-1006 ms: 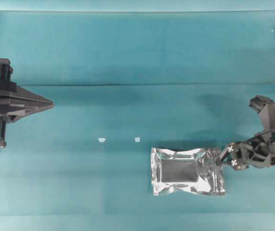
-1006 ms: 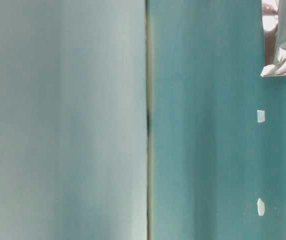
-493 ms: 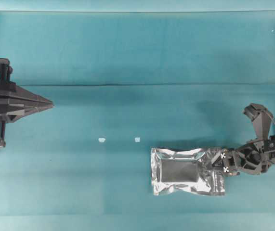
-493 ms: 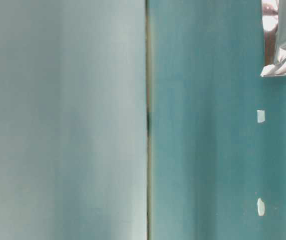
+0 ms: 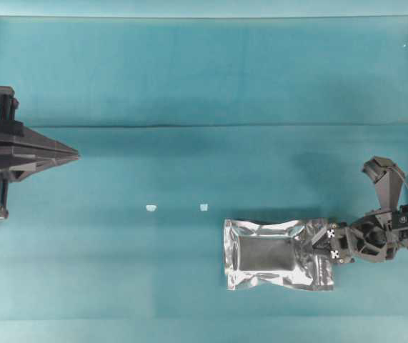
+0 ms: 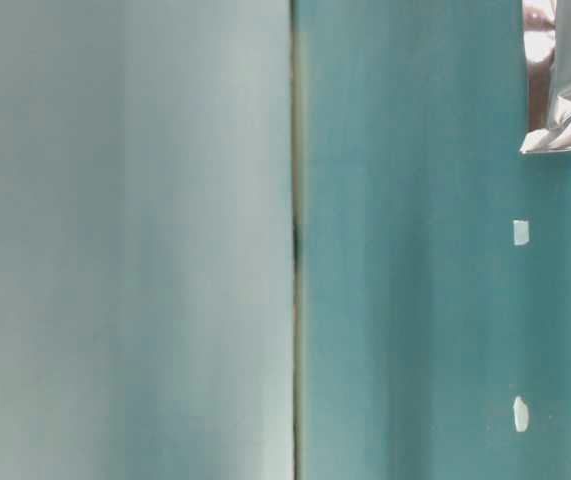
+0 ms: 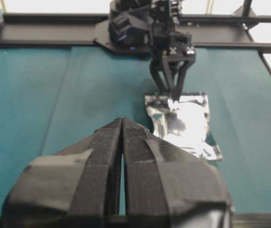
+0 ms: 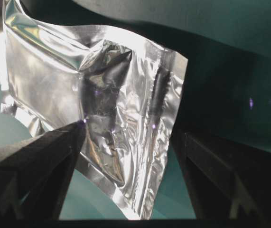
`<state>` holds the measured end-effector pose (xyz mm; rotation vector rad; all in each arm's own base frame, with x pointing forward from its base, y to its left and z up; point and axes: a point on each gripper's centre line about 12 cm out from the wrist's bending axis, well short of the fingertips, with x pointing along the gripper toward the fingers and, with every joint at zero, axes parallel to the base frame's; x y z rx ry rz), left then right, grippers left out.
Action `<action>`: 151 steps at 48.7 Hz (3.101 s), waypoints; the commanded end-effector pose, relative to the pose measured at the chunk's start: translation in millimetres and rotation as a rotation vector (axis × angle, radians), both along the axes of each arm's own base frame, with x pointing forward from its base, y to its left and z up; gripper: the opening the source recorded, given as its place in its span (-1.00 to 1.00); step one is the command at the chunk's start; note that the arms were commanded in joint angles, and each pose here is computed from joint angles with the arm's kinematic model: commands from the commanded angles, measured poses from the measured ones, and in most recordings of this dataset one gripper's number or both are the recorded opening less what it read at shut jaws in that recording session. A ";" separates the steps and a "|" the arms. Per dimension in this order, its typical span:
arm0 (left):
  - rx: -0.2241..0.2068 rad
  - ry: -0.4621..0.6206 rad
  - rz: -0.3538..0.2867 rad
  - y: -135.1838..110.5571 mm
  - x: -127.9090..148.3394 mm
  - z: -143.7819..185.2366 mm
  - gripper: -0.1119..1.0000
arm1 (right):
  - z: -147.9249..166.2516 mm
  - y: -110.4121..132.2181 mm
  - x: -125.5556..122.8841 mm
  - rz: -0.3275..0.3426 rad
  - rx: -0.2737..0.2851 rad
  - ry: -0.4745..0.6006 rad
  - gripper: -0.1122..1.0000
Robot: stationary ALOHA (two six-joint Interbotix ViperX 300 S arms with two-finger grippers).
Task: Hand over the silver zip bag and make it stand upright.
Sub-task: 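Close the right gripper on the bag's right edge, then lift the bag with the right gripper and carry it to table center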
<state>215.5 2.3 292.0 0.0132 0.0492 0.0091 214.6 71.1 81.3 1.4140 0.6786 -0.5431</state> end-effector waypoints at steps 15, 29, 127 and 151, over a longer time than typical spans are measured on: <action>0.000 -0.025 0.001 0.3 2.1 9.4 -0.80 | -5.8 3.4 -0.7 0.010 0.007 0.045 0.14; 0.000 -0.021 0.001 0.3 1.9 8.1 -0.80 | -2.2 3.6 -0.3 0.012 0.011 0.030 -0.74; 0.002 -0.021 -0.002 -0.4 1.5 7.8 -0.80 | 185.6 -50.7 62.6 0.845 -0.568 0.192 -0.74; 0.000 -0.002 -0.005 -1.0 1.4 5.4 -0.80 | 206.5 -49.0 146.3 1.115 -0.675 0.417 -0.74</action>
